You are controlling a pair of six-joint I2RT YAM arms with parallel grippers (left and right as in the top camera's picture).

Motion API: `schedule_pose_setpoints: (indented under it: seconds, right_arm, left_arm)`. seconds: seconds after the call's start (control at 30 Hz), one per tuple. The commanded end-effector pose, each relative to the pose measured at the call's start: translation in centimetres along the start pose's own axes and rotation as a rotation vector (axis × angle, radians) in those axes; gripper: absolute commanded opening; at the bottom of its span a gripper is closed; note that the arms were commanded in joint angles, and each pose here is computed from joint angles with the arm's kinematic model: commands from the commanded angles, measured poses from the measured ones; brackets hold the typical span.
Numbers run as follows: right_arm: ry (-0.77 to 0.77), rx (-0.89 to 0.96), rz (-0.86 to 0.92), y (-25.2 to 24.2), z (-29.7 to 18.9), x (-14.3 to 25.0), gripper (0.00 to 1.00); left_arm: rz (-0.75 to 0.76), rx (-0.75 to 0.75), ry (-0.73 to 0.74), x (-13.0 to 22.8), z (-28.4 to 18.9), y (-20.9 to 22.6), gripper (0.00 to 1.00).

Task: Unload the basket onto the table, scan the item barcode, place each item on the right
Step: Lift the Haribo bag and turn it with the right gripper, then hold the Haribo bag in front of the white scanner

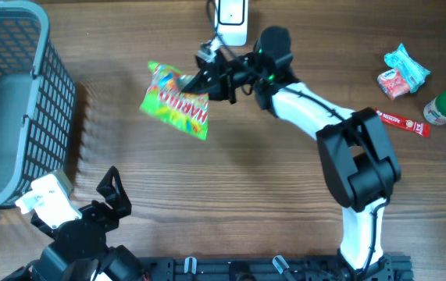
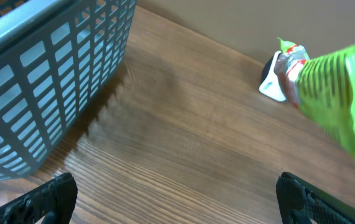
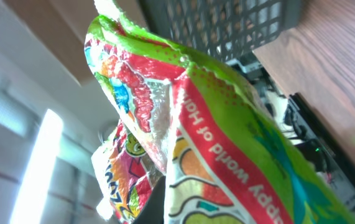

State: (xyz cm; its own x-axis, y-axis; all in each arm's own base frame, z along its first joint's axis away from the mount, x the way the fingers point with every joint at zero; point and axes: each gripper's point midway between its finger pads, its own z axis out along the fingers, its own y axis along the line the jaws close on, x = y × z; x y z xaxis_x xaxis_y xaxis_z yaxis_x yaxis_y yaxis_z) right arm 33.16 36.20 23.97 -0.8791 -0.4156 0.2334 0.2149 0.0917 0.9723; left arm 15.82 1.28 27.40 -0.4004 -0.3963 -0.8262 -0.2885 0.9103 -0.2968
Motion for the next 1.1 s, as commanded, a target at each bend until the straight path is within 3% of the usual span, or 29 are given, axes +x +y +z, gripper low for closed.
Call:
schedule_pose_setpoints:
  seconds: [0.0,0.1,0.2,0.27,0.37,0.43,0.57,0.63,0.87,1.07]
  right_arm:
    - [0.085,0.019,-0.032,0.7,3.7,2.2,0.04]
    - [0.068,0.012,0.098,-0.4,6.2,1.9,0.04]
    - [-0.138,-0.009,0.155,-2.1,8.6,-1.6,0.04]
    - [-0.388,0.04,0.123,-4.4,8.6,-5.5,0.04]
    - [-0.717,0.193,-0.016,-7.3,5.6,-10.2,0.04]
    - [-0.826,0.234,-0.071,-7.5,4.2,-11.6,0.04]
    - [-0.954,0.23,-0.469,-2.6,2.2,-13.3,0.04]
    - [-1.049,0.255,-0.559,-1.5,0.6,-14.1,0.04]
    - [-1.503,0.387,-0.458,-2.3,-7.7,-16.5,0.05]
    - [-1.591,0.29,-0.418,-0.5,-13.3,-18.1,0.04]
  left_arm:
    - [-0.017,-0.006,-0.004,0.0,0.0,0.2,1.0]
    - [-0.017,-0.006,-0.004,0.0,0.0,0.2,1.0]
    - [-0.017,-0.006,-0.004,0.0,0.0,0.2,1.0]
    - [-0.017,-0.006,-0.004,0.0,0.0,0.2,1.0]
    - [-0.017,-0.006,-0.004,0.0,0.0,0.2,1.0]
    - [-0.017,-0.006,-0.004,0.0,0.0,0.2,1.0]
    - [-0.017,-0.006,-0.004,0.0,0.0,0.2,1.0]
    - [-0.017,-0.006,-0.004,0.0,0.0,0.2,1.0]
    - [-0.017,-0.006,-0.004,0.0,0.0,0.2,1.0]
    - [-0.017,-0.005,-0.004,0.0,0.0,0.2,1.0]
